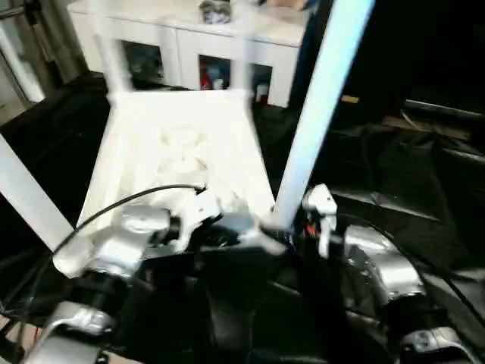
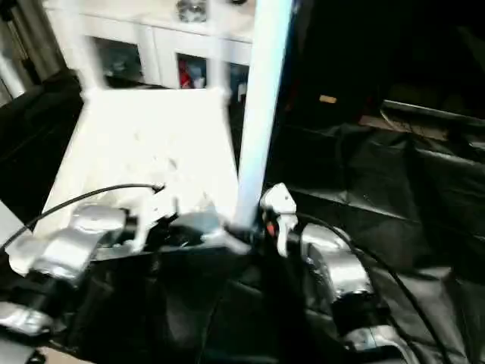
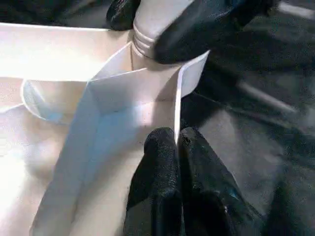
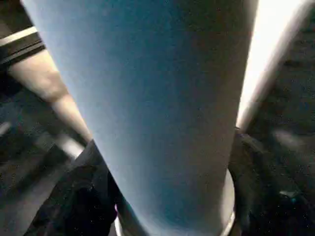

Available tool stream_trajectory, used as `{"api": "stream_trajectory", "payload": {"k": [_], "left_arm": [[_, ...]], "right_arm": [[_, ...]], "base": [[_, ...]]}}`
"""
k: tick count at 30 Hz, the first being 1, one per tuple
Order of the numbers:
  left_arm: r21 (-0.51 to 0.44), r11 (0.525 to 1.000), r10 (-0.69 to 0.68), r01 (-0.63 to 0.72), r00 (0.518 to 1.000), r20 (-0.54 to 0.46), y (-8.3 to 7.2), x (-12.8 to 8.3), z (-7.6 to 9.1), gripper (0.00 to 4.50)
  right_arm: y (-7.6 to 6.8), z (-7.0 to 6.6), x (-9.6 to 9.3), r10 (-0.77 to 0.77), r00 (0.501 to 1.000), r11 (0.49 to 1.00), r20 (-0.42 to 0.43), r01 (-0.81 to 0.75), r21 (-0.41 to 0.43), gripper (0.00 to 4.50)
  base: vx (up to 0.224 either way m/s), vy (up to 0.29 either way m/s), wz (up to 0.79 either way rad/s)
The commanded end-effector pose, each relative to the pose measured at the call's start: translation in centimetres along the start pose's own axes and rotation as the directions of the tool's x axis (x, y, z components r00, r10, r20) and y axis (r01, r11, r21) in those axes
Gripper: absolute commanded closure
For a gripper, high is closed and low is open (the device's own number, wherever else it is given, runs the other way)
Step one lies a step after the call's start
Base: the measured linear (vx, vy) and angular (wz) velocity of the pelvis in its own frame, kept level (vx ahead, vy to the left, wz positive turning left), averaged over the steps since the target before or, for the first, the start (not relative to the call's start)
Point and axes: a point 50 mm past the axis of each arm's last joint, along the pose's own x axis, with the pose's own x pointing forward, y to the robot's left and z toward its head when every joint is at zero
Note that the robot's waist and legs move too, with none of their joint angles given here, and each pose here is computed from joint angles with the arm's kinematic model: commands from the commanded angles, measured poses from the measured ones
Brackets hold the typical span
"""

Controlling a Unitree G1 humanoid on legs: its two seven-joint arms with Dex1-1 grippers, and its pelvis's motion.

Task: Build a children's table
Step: Rotate leg to tighten

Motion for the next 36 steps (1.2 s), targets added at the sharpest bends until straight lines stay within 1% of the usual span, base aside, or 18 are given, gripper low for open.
{"api": "stream_trajectory", "payload": {"k": [1,4,7,8,9,10,12,13,14,15,16,18,22,25,27,30,35,36], "left_arm": [[0.008,1.000,0.025,-0.025,0.997,0.078,-0.9,3.0,2.3,4.50],[-0.010,0.998,0.070,-0.069,0.993,0.095,-1.2,4.2,2.8,4.50],[-0.017,0.998,0.060,-0.059,0.992,0.115,-1.9,5.0,3.4,4.50],[-0.014,0.998,0.056,-0.055,0.992,0.115,-2.0,5.0,3.4,4.50],[-0.011,0.999,0.051,-0.050,0.992,0.113,-2.0,5.0,3.3,4.50],[-0.008,0.999,0.046,-0.046,0.993,0.112,-2.0,4.9,3.3,4.50],[-0.002,1.000,0.031,-0.031,0.994,0.107,-2.0,4.7,3.1,4.50],[0.004,1.000,0.017,-0.018,0.994,0.104,-2.0,4.5,3.0,4.50],[0.008,1.000,-0.003,0.002,0.995,0.100,-2.1,4.2,2.8,4.50],[0.009,1.000,-0.007,0.006,0.995,0.099,-2.1,4.2,2.7,4.50],[0.023,0.999,-0.041,0.040,0.996,0.084,-2.1,3.6,2.4,4.50],[0.030,0.998,-0.057,0.055,0.996,0.074,-2.1,3.4,2.2,4.50],[0.047,0.992,-0.117,0.115,0.992,0.046,-1.8,2.0,1.4,4.50],[0.069,0.981,-0.182,0.180,0.983,0.021,-1.8,1.0,0.9,4.50],[0.073,0.979,-0.192,0.191,0.981,0.018,-1.8,0.9,0.9,4.50],[0.089,0.962,-0.258,0.257,0.966,-0.003,-1.7,-0.4,0.5,4.50],[0.088,0.958,-0.272,0.272,0.962,-0.005,-1.4,-1.2,0.3,4.50],[0.086,0.958,-0.276,0.275,0.961,-0.008,-1.1,-1.7,0.2,4.50]], "right_arm": [[2.8,-1.9,2.3,0.006,0.997,0.999,-0.083,-0.003,0.045,1.85],[3.9,-2.0,3.4,-0.037,0.996,0.997,-0.080,0.042,0.069,1.85],[5.0,-1.8,4.3,-0.019,0.998,0.999,-0.067,0.021,0.033,1.85],[5.0,-1.7,4.3,-0.020,0.998,0.999,-0.059,0.022,0.039,1.85],[4.9,-1.6,4.3,-0.018,0.999,0.998,-0.048,0.021,0.055,1.50],[4.9,-1.5,4.3,-0.016,0.999,0.998,-0.041,0.019,0.068,1.29],[4.7,-1.2,4.0,0.009,1.000,0.996,-0.026,-0.006,0.091,1.29],[4.5,-1.1,3.8,0.029,0.999,0.996,-0.030,-0.026,0.079,1.07],[4.4,-1.1,3.5,0.061,0.997,0.997,-0.040,-0.059,0.050,1.07],[4.4,-1.1,3.5,0.066,0.997,0.997,-0.042,-0.065,0.044,0.97],[4.2,-1.0,2.8,0.127,0.990,0.992,-0.055,-0.127,0.006,0.97],[4.1,-1.0,2.5,0.159,0.985,0.987,-0.059,-0.160,-0.008,0.97],[3.3,-0.5,0.4,0.328,0.940,0.941,-0.093,-0.334,-0.059,0.97],[2.5,-0.4,-1.0,0.402,0.906,0.909,-0.133,-0.412,-0.058,0.97],[2.4,-0.4,-1.2,0.409,0.902,0.906,-0.138,-0.419,-0.057,0.97],[1.9,-0.4,-2.2,0.454,0.874,0.882,-0.173,-0.468,-0.051,0.97],[1.7,-0.5,-2.8,0.484,0.851,0.864,-0.204,-0.501,-0.041,0.97],[1.7,-0.6,-2.9,0.493,0.844,0.858,-0.213,-0.511,-0.041,1.11]], "base": [[0.000,0.000,0.00],[0.000,0.000,0.00],[0.000,0.000,0.00],[0.000,0.000,0.00],[0.000,0.000,0.00],[0.000,0.000,0.00],[0.000,0.000,0.00],[0.000,0.000,0.00],[0.000,0.000,0.00],[0.000,0.000,0.00],[0.000,0.000,0.00],[0.000,0.000,0.00],[0.000,0.000,0.00],[0.000,0.000,0.00],[0.000,0.000,0.00],[0.000,0.000,0.00],[0.000,0.000,0.00],[0.000,0.000,0.00]]}}
